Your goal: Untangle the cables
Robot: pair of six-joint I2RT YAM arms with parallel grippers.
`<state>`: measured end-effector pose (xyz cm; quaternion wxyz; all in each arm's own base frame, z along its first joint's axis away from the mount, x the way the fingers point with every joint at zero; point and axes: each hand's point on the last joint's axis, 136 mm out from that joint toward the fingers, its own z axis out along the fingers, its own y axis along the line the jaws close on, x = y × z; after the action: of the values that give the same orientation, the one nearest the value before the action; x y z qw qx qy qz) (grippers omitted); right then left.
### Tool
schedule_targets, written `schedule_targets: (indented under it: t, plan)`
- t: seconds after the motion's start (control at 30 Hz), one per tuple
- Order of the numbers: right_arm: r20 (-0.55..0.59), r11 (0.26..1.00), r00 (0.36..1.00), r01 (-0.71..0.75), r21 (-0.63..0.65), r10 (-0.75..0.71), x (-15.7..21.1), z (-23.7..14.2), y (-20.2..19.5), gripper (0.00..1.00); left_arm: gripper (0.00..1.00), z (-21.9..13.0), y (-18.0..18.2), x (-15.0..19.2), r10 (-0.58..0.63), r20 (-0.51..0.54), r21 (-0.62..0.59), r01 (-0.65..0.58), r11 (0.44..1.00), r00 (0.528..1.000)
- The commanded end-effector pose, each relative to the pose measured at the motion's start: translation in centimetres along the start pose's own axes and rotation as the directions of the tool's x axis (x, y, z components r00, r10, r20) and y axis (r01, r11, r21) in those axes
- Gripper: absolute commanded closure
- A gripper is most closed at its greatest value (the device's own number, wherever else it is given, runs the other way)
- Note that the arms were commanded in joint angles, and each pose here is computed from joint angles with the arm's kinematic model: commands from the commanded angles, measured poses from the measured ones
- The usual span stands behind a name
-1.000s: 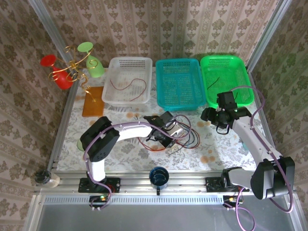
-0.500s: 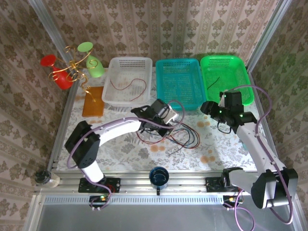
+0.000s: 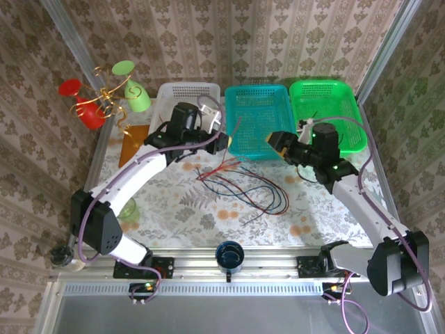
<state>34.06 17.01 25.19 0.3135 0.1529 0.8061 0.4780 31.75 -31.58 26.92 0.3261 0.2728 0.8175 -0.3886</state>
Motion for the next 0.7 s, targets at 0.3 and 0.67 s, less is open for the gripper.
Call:
schedule_targets:
  t: [0.3,0.67]
  plan:
    - [-0.119,0.933,0.930,-0.356,-0.058,0.347,6.1,7.2,-0.8,0.35,1.00,-1.4,-1.9,-2.3,-0.006,0.051,0.068,0.002,0.998,0.999]
    - [-0.191,0.887,0.884,-0.451,-0.103,0.427,8.0,13.9,0.0,0.38,1.00,-1.8,-1.7,-1.3,-0.020,0.053,0.058,0.017,0.998,0.998]
